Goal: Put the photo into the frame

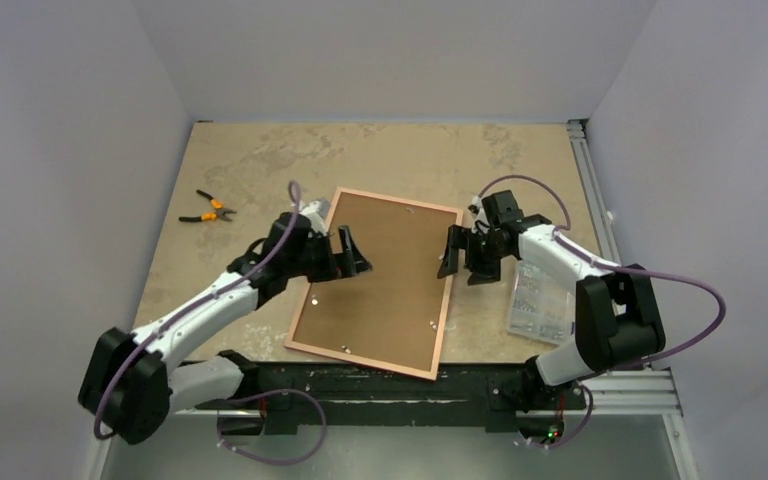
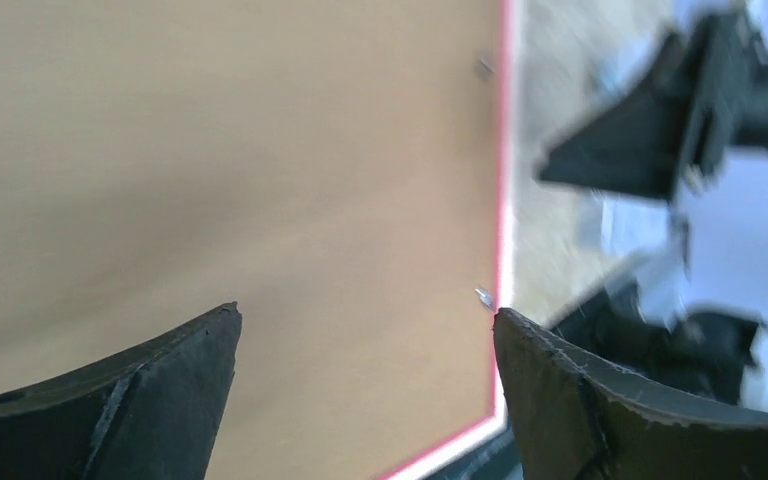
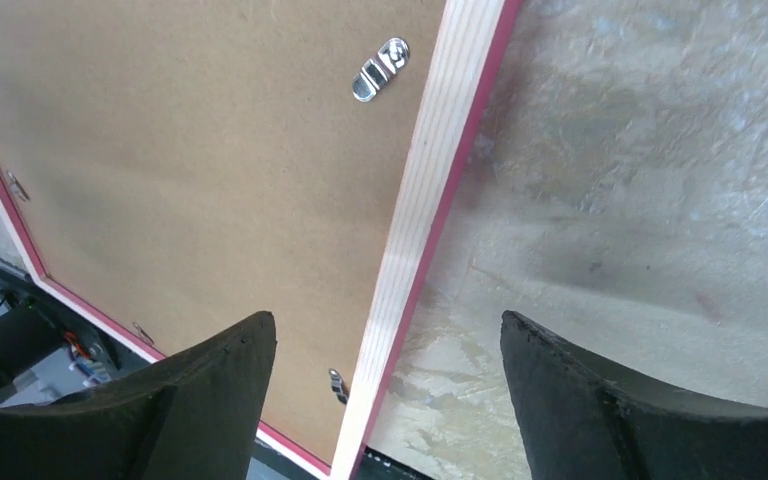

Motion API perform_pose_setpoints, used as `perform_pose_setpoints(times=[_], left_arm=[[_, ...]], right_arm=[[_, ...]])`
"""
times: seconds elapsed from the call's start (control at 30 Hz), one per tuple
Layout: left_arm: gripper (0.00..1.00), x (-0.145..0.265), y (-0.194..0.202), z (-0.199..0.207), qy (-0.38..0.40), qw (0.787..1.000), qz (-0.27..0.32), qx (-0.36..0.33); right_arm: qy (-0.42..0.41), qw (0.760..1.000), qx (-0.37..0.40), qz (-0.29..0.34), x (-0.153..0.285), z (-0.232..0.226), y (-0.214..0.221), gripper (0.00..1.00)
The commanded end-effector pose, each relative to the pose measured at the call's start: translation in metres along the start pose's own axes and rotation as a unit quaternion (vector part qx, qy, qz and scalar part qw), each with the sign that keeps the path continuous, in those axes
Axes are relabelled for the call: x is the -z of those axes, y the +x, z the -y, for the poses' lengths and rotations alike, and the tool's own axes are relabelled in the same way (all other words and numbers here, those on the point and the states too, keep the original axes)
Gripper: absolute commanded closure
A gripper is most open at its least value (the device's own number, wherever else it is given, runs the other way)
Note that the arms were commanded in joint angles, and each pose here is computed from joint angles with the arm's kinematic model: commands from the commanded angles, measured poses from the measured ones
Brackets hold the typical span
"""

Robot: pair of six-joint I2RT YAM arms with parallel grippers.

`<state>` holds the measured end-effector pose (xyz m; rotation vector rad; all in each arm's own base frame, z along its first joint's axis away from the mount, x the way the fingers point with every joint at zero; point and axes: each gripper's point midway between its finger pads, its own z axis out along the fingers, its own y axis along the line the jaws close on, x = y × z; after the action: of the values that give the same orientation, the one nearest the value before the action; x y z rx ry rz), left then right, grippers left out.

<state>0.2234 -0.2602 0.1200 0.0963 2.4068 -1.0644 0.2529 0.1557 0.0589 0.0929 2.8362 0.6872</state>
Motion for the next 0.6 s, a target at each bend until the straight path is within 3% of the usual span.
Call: perform_pose_setpoints(times=[0.0,0.1,0.23,0.57], left_arm=[[0.02,0.067,-0.019,-0.096,-0.250,0.964,0.078,0.047],[0.00,0.100,-0.020,-0.133,-0.356,0.929,0.077,0.064],[0.00,0.094,-0.005,-0.158,-0.392,0.914,0.008,0.103],[0.02,0.017,0.023,-0.121,-0.199,0.968,-0.054,0.141]], right_arm=[[-0.008,1.000,0.007,-0.002,-0.001,0.002,0.010,0.16],[-0.023,1.000,-0.001,-0.011,-0.005,0.000,0.019,0.13],[-0.028,0.999,-0.006,-0.024,-0.012,-0.003,0.029,0.13],[-0.024,0.999,-0.001,-0.035,-0.029,-0.017,0.028,0.13]])
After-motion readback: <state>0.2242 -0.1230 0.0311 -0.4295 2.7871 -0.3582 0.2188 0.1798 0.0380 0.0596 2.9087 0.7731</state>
